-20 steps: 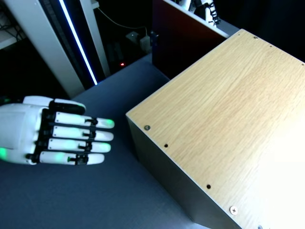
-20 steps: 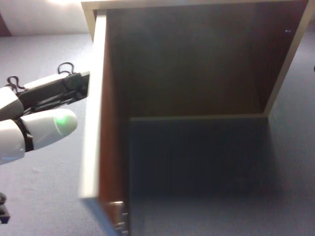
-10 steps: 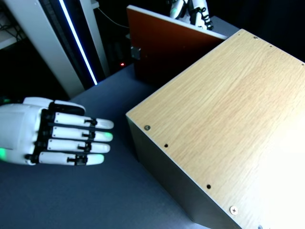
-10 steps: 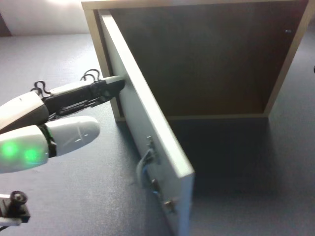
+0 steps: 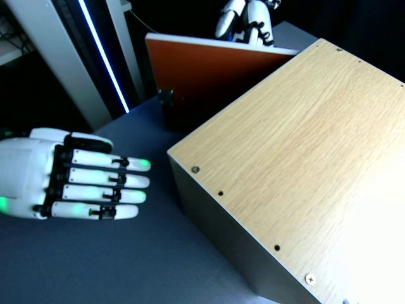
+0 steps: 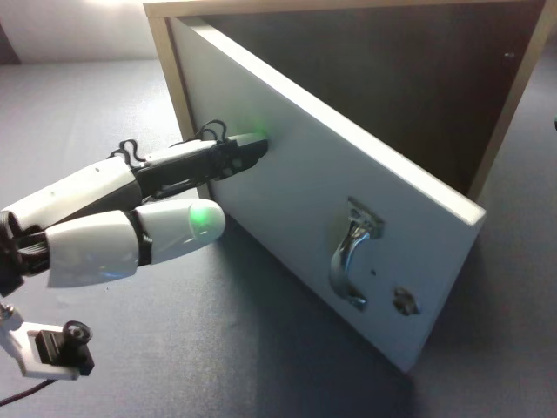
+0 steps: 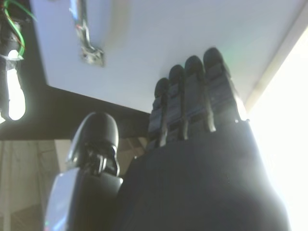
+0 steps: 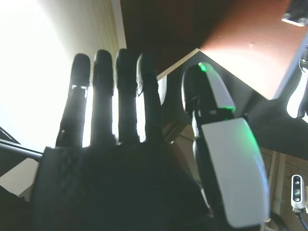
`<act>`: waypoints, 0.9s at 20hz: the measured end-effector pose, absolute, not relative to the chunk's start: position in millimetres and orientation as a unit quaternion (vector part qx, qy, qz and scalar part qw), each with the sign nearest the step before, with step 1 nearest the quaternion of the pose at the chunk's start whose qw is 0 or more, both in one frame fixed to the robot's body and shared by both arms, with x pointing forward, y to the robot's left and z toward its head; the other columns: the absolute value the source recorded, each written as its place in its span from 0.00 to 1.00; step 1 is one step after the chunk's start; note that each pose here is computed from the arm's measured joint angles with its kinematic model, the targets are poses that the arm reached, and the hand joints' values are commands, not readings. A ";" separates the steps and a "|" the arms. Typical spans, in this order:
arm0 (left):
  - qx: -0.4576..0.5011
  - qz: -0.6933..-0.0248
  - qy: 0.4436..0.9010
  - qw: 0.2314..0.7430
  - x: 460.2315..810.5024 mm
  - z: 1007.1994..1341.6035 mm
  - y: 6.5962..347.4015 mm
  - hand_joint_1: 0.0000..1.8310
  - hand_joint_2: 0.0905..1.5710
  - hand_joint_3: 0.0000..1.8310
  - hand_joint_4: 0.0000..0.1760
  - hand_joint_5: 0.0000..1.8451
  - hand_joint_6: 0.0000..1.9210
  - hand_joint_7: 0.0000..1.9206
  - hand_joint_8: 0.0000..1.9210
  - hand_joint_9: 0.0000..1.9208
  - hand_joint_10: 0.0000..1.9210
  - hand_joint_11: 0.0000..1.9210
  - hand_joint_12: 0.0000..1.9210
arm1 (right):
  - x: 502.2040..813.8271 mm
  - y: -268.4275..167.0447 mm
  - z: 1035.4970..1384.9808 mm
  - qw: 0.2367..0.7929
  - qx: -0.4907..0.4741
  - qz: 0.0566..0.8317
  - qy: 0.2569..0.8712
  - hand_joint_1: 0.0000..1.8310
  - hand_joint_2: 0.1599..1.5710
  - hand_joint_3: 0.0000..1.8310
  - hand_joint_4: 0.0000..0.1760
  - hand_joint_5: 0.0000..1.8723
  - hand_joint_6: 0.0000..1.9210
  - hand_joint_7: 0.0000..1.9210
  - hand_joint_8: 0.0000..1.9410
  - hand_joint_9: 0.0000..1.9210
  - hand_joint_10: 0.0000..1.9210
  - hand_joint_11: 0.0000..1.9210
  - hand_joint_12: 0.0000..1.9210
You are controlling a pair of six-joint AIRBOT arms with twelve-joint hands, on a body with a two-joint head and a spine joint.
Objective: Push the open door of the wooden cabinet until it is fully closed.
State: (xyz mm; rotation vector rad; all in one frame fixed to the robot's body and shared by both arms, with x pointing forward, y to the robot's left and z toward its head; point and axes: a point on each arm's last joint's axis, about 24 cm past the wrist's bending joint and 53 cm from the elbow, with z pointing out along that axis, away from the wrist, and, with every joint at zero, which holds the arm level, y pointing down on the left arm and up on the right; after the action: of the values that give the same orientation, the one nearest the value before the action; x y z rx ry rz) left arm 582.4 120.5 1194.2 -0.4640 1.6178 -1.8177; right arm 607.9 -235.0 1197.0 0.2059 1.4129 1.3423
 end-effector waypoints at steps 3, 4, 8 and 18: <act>-0.177 -0.690 0.620 0.329 590.1 1191.9 118.8 0.08 0.97 0.00 0.00 0.07 0.00 0.08 0.00 0.05 0.00 0.03 0.00 | 607.9 -235.0 1197.1 0.557 0.087 0.569 0.599 0.30 0.85 0.00 0.00 0.26 0.00 0.23 0.00 0.20 0.00 0.01 0.40; -0.178 -0.690 0.619 0.331 593.9 1192.2 117.9 0.08 0.96 0.00 0.00 0.08 0.00 0.08 0.00 0.05 0.00 0.04 0.01 | 608.0 -235.1 1197.1 0.557 0.088 0.569 0.598 0.30 0.85 0.00 0.00 0.26 0.00 0.23 0.00 0.20 0.00 0.02 0.40; -0.181 -0.691 0.614 0.335 607.2 1194.0 112.2 0.12 0.94 0.00 0.00 0.10 0.00 0.10 0.00 0.09 0.01 0.11 0.03 | 608.0 -234.8 1196.4 0.557 0.088 0.569 0.599 0.32 0.85 0.00 0.00 0.26 0.00 0.23 0.00 0.19 0.00 0.00 0.39; -0.171 -0.705 0.598 0.341 627.2 1208.2 92.4 0.14 0.94 0.00 0.00 0.09 0.00 0.07 0.00 0.07 0.00 0.08 0.02 | 608.7 -235.4 1196.2 0.558 0.087 0.568 0.599 0.32 0.84 0.00 0.00 0.26 0.00 0.23 0.00 0.19 0.00 0.00 0.39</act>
State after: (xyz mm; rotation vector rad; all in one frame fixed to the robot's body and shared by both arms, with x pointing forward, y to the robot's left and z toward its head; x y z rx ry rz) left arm 627.2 92.4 1208.2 -0.4448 1.5567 -1.8339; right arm 608.7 -235.4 1196.2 0.2051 1.4129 1.3408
